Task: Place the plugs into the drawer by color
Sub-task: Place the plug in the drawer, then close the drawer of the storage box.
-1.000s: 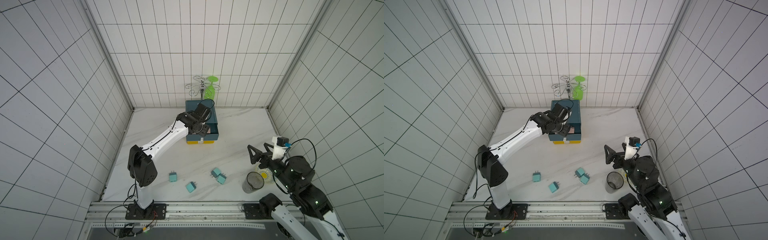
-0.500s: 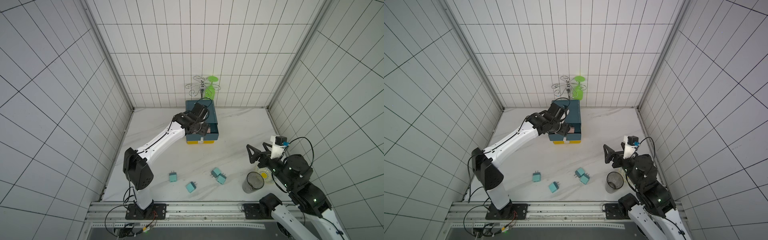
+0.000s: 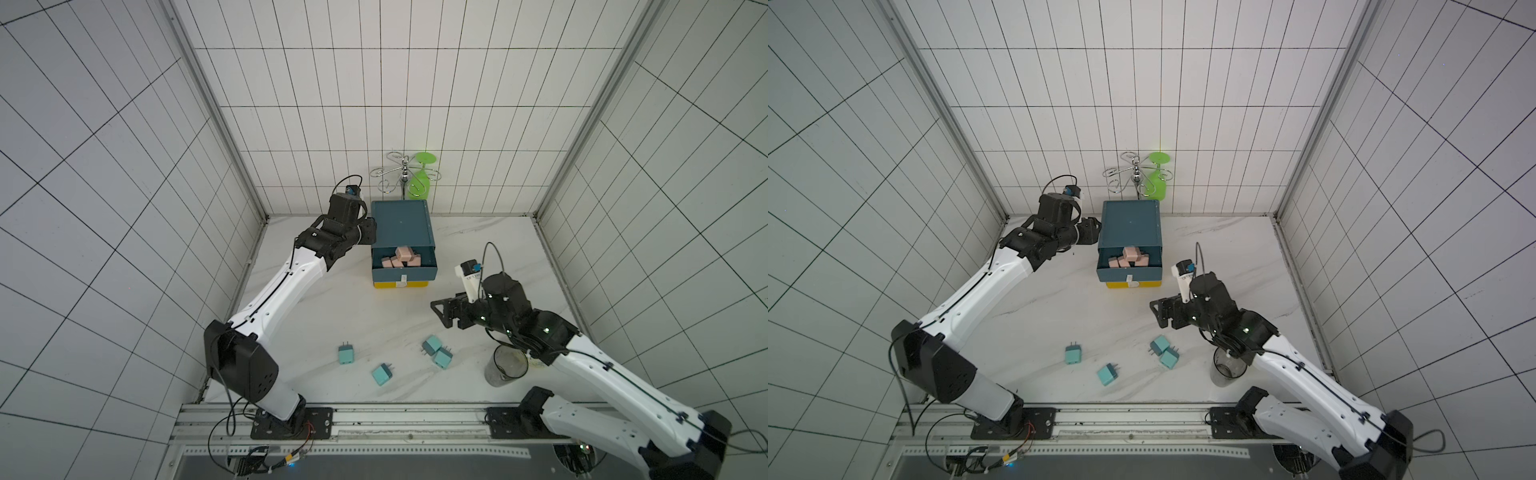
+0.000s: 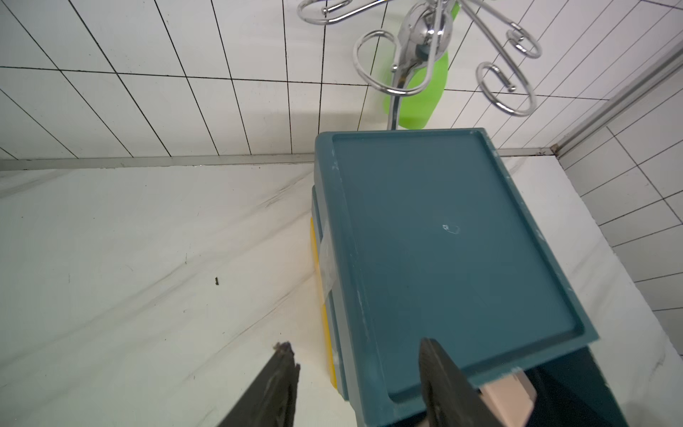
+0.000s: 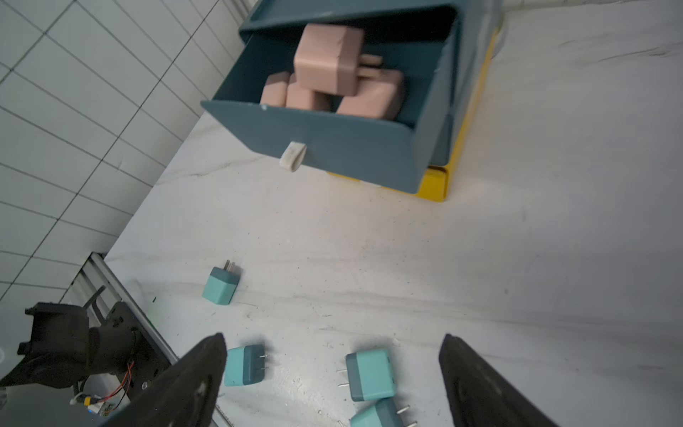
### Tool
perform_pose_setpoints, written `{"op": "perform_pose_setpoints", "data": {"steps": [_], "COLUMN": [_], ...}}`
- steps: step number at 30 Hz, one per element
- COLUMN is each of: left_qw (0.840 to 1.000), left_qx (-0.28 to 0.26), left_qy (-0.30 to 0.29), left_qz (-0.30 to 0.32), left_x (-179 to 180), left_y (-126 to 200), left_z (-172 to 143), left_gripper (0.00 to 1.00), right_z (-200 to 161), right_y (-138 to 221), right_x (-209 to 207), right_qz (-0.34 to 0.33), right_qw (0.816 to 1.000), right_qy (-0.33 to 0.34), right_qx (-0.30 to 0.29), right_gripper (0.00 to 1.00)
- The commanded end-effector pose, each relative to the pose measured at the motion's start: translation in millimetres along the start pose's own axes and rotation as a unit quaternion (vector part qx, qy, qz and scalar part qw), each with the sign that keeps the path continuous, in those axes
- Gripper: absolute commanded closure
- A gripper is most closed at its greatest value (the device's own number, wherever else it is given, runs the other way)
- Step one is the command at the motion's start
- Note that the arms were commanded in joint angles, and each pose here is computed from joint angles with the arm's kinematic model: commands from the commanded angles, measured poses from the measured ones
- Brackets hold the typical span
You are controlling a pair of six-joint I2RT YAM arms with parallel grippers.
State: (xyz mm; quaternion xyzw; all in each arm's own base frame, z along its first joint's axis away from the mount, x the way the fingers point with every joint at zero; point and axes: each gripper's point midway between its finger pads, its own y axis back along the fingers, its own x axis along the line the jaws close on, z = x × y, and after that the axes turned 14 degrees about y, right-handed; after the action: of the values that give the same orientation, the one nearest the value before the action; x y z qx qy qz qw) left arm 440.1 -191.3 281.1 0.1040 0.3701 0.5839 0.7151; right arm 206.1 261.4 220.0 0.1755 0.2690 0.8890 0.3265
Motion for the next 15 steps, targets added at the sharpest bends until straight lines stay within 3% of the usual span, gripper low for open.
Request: {"op": "perform_pose_setpoints", "data": {"steps": [1,8,11,15], "left_qw": [0.999,0.999,0.997,0.996], "left_qx": [0.015,0.038,0.063,0.085], "left_qy": [-0.016,-0.032,-0.033,-0.037], "left_qz": [-0.036,0.017,0.021,0.022], "left_x": [-14.0,14.3,20.6,24.2], "left_y": [-29.0,-72.3,-84.0,-90.0], "left_z": [-6.2,-27.0,-40.6,-52.5], "left_gripper": [0.47,0.54,0.62,0.64], "right_z": [49.4,79.4,87.1,107.1], "right_y": [-15.6,-58.0,-75.8,-92.0], "right_x": [5.2,-23.1,-31.6,-35.8], "right_qz": [-0.031,-0.123,-0.14,-0.154], "right_qw": [0.998,0.988,0.985,0.98], "right_qy": [0.035,0.083,0.1,0.108], "right_qx": [-0.04,-0.044,-0.035,-0.061], "right_gripper": [0.06,0.09,0.11,0.15]}}
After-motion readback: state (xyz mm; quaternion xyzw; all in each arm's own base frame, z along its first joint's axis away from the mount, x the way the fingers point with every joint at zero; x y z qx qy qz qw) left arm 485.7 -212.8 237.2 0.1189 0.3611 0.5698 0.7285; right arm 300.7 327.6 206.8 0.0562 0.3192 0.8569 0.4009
